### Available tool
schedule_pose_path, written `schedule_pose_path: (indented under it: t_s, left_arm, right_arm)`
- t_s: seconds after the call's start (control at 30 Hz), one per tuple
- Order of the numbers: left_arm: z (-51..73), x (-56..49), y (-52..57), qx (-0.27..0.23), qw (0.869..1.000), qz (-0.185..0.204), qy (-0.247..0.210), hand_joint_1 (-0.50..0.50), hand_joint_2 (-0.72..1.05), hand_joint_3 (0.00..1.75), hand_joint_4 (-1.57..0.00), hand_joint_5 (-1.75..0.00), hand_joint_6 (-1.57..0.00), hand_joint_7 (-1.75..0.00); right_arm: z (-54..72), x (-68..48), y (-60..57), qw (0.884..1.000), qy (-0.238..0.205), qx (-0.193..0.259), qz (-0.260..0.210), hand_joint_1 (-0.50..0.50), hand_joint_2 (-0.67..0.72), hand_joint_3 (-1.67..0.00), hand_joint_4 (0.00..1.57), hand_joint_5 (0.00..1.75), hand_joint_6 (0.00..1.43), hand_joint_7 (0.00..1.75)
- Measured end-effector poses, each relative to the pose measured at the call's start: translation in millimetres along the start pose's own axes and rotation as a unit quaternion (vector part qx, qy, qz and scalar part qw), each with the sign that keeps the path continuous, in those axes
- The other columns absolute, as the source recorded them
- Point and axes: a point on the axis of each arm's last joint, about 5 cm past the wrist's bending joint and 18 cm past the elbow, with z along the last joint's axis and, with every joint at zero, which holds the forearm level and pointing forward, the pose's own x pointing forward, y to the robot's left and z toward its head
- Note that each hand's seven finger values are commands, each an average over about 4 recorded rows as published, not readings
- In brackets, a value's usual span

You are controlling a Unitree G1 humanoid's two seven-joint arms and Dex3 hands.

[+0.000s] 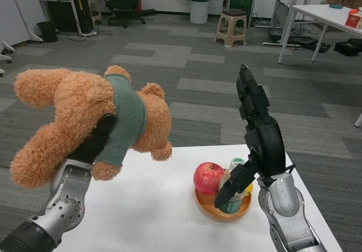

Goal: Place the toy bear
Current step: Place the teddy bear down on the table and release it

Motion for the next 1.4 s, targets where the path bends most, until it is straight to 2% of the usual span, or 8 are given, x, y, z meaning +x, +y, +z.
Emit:
schedule_pose_path:
  t_s: [0.17, 0.27, 0.37, 0.97, 1.13, 1.27, 1.4]
  left_arm:
    - [0.0, 0.0, 0.0, 0.000, 1.000, 0.000, 0.000, 0.21, 1.05, 0.15, -1.24, -1.75, -0.89, -1.68]
    - [0.0, 0.0, 0.0, 0.000, 1.000, 0.000, 0.000, 0.22, 1.05, 0.11, -1.25, -1.75, -0.89, -1.68]
    - [0.0, 0.0, 0.0, 0.000, 1.000, 0.000, 0.000, 0.22, 1.05, 0.17, -1.23, -1.75, -0.89, -1.68]
    - [0.3, 0.2, -0.2, 0.004, 1.000, -0.003, 0.000, 0.24, 1.05, 0.15, -1.22, -1.75, -0.88, -1.68]
    - [6.1, 3.3, -0.5, 0.044, 0.999, -0.024, -0.007, 0.29, 1.05, 0.17, -1.15, -1.75, -0.82, -1.68]
    - [18.0, 8.2, 0.6, 0.113, 0.992, -0.044, -0.026, 0.30, 1.05, 0.17, -1.15, -1.75, -0.81, -1.68]
    - [28.8, 11.5, 1.9, 0.173, 0.983, -0.047, -0.044, 0.27, 1.05, 0.17, -1.17, -1.75, -0.82, -1.68]
  right_arm:
    - [-0.1, 0.0, 0.5, 1.000, 0.000, 0.001, 0.001, -0.42, 0.47, 0.00, 0.00, 0.00, 0.00, 0.00]
    - [-0.1, 0.0, 0.6, 1.000, 0.000, 0.001, 0.001, -0.42, 0.47, 0.00, 0.00, 0.00, 0.00, 0.00]
    - [-0.1, 0.0, 0.6, 1.000, 0.000, 0.001, 0.001, -0.42, 0.47, 0.00, 0.00, 0.00, 0.00, 0.00]
    - [-0.1, 0.0, 0.6, 1.000, 0.000, 0.001, 0.001, -0.42, 0.47, 0.00, 0.00, 0.00, 0.00, 0.00]
    - [-0.1, -0.1, 0.6, 1.000, 0.000, 0.001, 0.001, -0.42, 0.47, 0.00, 0.00, 0.00, 0.00, 0.00]
    - [-0.2, -0.1, 0.6, 1.000, 0.000, 0.001, 0.000, -0.42, 0.47, 0.00, 0.00, 0.00, 0.00, 0.00]
    - [-0.2, -0.1, 0.6, 1.000, 0.000, 0.001, 0.000, -0.42, 0.47, 0.00, 0.00, 0.00, 0.00, 0.00]
